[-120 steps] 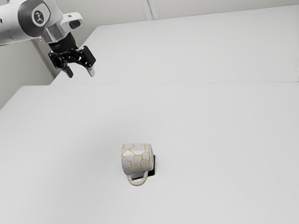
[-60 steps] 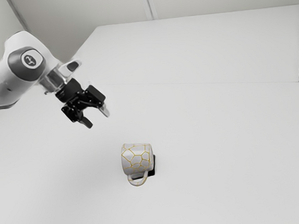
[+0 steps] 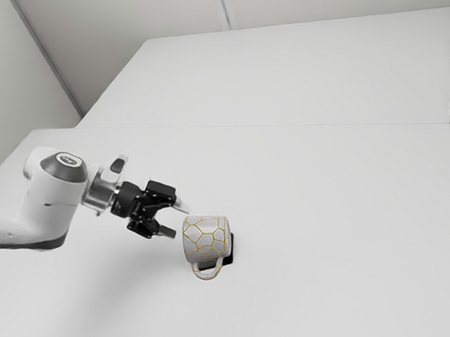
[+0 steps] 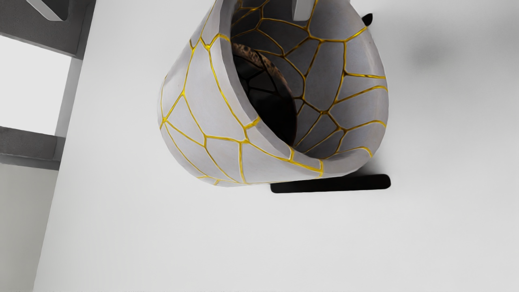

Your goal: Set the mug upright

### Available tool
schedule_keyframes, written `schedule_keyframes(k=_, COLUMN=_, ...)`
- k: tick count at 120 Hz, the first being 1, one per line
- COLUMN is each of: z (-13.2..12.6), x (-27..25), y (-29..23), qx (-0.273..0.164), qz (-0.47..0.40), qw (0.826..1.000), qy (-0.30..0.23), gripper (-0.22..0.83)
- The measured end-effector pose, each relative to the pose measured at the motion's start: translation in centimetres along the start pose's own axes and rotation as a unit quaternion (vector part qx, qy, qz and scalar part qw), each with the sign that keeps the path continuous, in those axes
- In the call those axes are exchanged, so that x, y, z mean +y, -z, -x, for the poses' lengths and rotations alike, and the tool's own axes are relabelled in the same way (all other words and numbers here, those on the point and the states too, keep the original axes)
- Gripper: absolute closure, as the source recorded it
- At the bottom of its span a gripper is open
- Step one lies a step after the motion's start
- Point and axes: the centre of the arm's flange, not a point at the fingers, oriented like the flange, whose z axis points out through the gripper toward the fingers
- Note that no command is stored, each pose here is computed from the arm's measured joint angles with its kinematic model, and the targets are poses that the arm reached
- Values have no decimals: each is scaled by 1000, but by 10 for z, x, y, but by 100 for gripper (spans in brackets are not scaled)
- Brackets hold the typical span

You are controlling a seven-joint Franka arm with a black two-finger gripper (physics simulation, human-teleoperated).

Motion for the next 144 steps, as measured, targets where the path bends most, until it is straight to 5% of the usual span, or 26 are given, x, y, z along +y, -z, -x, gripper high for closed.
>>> schedule_keyframes(k=49, z=-2, x=-38, y=-44, qx=37, qz=152, qw=987, qy=-42, gripper=0)
schedule_keyframes(k=72, z=0, x=-36, y=-56, qx=40, qz=181, qw=979, qy=-84, gripper=45)
schedule_keyframes(k=86, z=-2, x=-33, y=-54, qx=48, qz=188, qw=974, qy=-113, gripper=62)
schedule_keyframes(k=123, z=-3, x=1, y=-38, qx=63, qz=175, qw=963, qy=-196, gripper=75)
schedule_keyframes(k=144, z=-9, x=22, y=-26, qx=28, qz=63, qw=964, qy=-256, gripper=77)
